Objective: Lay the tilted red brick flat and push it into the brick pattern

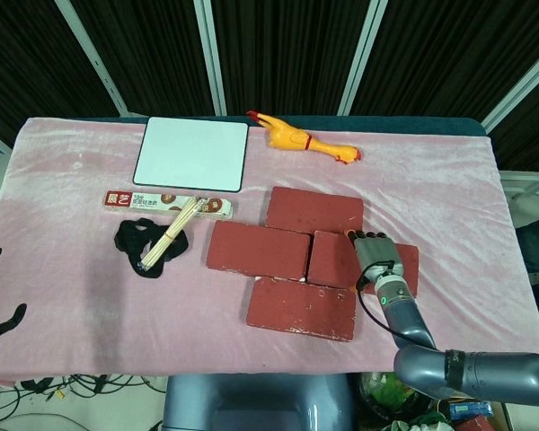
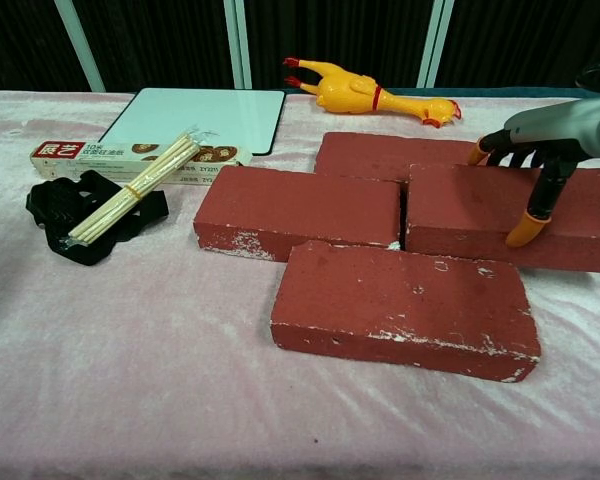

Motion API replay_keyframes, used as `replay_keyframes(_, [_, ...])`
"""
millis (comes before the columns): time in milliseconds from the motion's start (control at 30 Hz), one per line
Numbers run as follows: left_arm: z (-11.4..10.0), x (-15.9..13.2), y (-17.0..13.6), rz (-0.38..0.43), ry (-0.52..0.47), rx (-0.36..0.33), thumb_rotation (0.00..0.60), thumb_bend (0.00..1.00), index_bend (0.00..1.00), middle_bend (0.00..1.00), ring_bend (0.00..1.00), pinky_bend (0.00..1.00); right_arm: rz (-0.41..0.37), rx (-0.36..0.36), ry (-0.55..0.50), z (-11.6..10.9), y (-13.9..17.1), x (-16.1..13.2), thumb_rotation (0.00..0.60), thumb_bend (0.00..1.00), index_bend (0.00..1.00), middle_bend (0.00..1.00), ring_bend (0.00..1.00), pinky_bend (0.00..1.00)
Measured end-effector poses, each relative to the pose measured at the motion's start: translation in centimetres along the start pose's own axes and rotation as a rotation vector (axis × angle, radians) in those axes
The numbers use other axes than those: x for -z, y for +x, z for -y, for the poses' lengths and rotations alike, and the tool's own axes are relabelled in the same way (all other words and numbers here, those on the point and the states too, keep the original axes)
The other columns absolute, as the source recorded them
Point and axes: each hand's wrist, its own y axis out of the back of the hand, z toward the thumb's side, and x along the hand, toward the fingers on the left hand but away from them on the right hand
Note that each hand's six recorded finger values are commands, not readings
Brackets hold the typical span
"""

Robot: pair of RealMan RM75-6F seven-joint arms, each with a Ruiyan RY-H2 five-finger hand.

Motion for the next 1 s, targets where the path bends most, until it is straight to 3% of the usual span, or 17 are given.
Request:
replay_keyframes(233, [0.03,0.01,0.0,0.0,0.002,0.002,0.6,0.25,0.08,0.02,0.0,0.0,0.003,0.005,-0.004,-0.08,-0.01,-0.07,0.6,0.17,0.41,0.36,0.29,0.14])
replay_keyframes(467, [0.04,0.02,0.01,-0.001,0.003,0.002,0.6,0.25,0.08,0.02,0.0,0.0,0.006,0.0,0.005,0.01,0.08,-0.03,0.6,0.12,0.28,0.28,0.26,0.13])
replay_keyframes(1000, [0.04,0.03,0.01,-0.004,0.003,0.002,0.6,0.25,0.08,0.02,0.0,0.0,-0.001,0.0,-0.008,0.11,-0.02,-0.66,0.6,0.12,0.28,0.3,0.27,0.14])
